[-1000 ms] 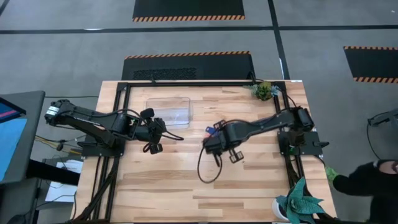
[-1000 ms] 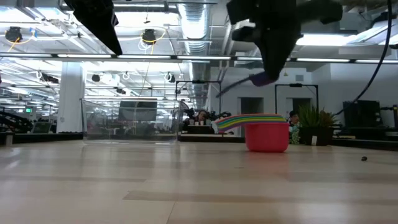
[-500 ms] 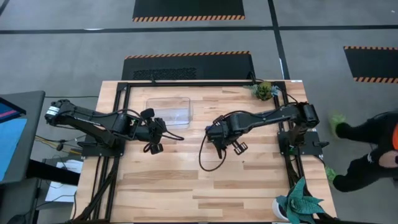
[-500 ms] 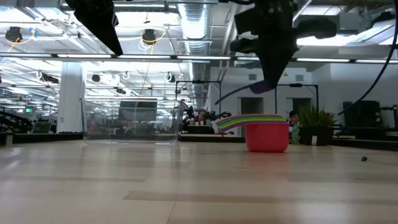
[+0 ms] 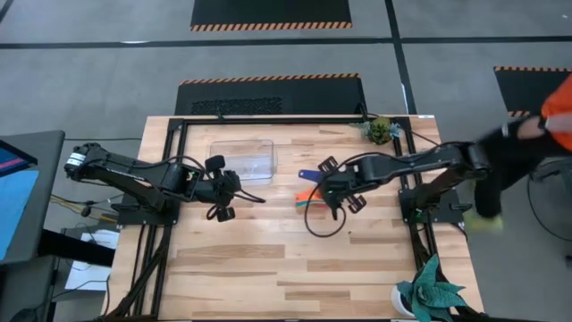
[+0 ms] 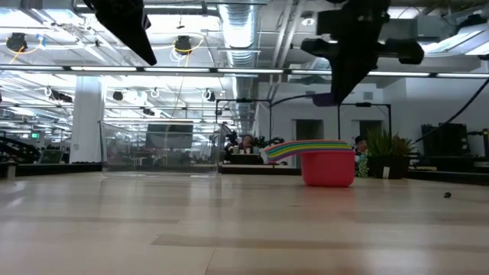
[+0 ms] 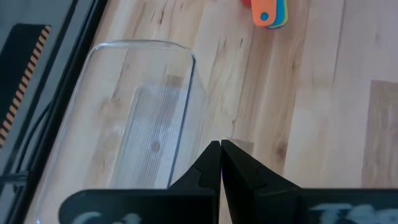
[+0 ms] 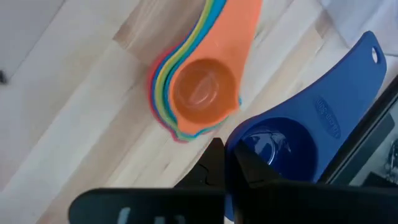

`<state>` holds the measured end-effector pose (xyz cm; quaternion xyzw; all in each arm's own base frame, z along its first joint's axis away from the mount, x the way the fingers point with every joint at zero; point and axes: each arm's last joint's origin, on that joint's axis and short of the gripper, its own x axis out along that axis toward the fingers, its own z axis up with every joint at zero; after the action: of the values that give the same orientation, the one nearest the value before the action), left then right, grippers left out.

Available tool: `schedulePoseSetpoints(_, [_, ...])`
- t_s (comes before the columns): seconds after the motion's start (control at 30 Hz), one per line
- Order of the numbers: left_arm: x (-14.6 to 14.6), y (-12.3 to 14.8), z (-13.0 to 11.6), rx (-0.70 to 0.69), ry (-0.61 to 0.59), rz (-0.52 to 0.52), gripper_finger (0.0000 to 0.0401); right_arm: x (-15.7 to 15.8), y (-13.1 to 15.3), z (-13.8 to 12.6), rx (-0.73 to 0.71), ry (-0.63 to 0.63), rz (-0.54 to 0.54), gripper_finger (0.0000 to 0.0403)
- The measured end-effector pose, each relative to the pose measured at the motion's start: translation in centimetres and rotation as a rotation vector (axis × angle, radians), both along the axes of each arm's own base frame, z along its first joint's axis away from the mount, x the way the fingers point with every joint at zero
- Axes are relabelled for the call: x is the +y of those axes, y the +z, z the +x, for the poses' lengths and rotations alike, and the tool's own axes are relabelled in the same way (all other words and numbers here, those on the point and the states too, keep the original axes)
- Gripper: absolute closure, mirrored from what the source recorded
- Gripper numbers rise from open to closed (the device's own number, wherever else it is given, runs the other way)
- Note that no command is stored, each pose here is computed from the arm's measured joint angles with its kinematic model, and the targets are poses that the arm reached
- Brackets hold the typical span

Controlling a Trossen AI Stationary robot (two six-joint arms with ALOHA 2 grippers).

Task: Nest measuring cups in basket
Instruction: Stack the dark blue measuring cup on top of the orange measuring cup

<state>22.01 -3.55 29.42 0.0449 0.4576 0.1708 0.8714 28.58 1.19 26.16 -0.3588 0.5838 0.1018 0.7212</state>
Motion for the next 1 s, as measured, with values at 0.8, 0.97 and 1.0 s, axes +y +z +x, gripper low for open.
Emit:
schedulePoseSetpoints(0.8, [-0.1, -0.3, 0.3, 0.034, -0.047, 0.028, 0.0401, 0.2, -2.9, 0.4, 0.027, 0.253, 0.035, 0.0396])
schedulePoseSetpoints(0.97, [-0.2, -0.8, 0.9, 0.054, -0.050, 0.032, 0.0401, 0.1, -4.1, 0.7, 0.091, 0.247, 0.044, 0.0393])
schedulePoseSetpoints(1.0, [-0.2, -1.0, 0.9, 0.069, -0.052, 0.032, 0.0401, 0.0, -4.2, 0.7, 0.102, 0.245, 0.046, 0.0387])
